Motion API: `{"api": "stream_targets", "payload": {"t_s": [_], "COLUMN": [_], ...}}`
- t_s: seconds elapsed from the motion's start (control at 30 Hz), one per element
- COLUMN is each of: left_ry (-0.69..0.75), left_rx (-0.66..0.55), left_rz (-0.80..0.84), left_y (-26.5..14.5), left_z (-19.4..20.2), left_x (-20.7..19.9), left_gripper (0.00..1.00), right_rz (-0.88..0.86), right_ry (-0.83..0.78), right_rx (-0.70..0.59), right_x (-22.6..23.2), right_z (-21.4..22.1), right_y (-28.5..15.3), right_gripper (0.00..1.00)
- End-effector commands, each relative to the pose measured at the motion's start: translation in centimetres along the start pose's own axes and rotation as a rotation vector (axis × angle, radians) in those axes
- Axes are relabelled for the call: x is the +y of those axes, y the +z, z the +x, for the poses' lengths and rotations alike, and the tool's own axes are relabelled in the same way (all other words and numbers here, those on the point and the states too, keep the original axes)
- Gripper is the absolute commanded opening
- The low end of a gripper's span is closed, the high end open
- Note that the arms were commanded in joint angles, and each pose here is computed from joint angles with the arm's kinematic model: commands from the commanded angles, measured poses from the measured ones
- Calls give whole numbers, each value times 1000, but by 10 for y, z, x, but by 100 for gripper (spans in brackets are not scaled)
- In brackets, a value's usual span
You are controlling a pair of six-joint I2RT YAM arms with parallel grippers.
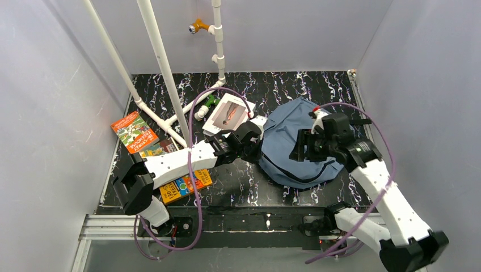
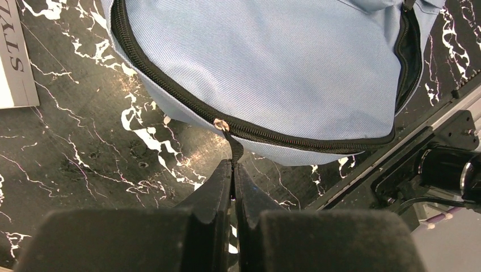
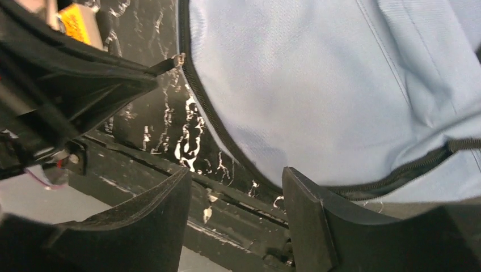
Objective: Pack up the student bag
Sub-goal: Unzip the student bag at the center of the board.
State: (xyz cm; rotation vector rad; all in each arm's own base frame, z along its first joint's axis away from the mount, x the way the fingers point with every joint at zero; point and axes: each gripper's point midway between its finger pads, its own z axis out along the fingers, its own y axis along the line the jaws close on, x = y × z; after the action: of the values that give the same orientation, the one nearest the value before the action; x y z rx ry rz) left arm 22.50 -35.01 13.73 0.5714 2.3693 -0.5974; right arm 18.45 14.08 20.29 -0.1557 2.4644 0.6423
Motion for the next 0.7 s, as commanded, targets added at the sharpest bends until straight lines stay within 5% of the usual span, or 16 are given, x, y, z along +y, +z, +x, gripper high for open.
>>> {"api": "stream_targets", "payload": {"t_s": [0.0, 0.3, 0.43, 0.67], "left_ry": [-64, -127, -137, -163], "left_rx": [-70, -85, -75, -63], "left_rz": [36, 58, 78, 112], "left_y": [-21, -25, -27, -30], "left_z": [-19, -17, -15, -12], "left_x": [-8, -11, -15, -21], "left_gripper": [0, 0, 0, 0], "right_rz": [-18, 209, 222, 198], "right_ry": [-147, -333, -336, -339], "right_rx": [32, 54, -6, 47], "right_x": [4, 6, 7, 9], "right_z": [2, 21, 9, 25], "right_y": [32, 80, 89, 112], "right_gripper": [66, 64, 46, 40]}}
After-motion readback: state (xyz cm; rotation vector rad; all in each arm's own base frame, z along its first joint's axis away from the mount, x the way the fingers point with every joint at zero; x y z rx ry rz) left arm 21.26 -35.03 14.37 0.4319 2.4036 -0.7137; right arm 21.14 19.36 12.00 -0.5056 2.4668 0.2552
